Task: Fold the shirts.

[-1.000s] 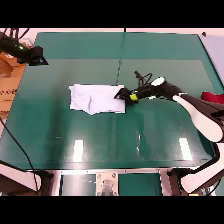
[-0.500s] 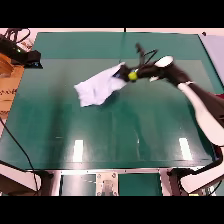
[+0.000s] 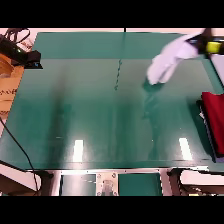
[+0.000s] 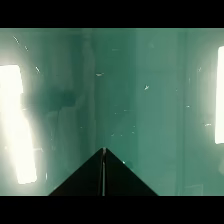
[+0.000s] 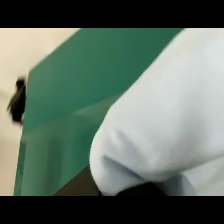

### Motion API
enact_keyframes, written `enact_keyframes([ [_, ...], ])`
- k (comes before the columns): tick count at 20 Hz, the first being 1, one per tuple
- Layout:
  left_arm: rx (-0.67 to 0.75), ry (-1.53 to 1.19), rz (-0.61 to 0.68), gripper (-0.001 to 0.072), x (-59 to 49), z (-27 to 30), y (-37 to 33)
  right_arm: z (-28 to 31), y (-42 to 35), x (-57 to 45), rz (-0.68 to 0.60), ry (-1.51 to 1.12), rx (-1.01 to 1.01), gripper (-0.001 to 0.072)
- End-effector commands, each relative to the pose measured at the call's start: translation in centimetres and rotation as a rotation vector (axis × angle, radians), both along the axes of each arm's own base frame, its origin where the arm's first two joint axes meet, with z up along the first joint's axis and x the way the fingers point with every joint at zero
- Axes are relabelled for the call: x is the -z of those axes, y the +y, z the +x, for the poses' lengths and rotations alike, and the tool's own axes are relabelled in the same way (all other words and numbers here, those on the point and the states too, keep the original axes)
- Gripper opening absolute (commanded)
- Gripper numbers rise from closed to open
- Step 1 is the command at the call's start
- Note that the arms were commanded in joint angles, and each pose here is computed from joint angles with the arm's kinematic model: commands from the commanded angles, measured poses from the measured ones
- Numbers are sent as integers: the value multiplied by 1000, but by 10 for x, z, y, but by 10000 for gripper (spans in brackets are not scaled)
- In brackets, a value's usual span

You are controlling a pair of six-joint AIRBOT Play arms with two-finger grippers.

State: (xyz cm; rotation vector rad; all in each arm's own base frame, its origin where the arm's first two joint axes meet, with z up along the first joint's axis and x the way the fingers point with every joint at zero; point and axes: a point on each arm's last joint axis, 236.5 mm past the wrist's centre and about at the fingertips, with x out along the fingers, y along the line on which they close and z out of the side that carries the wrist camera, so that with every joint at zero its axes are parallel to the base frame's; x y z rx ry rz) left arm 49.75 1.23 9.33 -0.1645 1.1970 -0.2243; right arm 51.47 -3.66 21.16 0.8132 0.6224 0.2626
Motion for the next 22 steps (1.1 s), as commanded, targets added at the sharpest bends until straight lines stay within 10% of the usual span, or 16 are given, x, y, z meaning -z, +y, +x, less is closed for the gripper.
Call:
enact_keyframes([
  [1,-7,-1,-1,22,0,1,0,-22,-115,-10,-16,-17,246,13],
  [22,20,49,-3,23,4,-12,-2,-370,-276,142,-168,939,896,14],
])
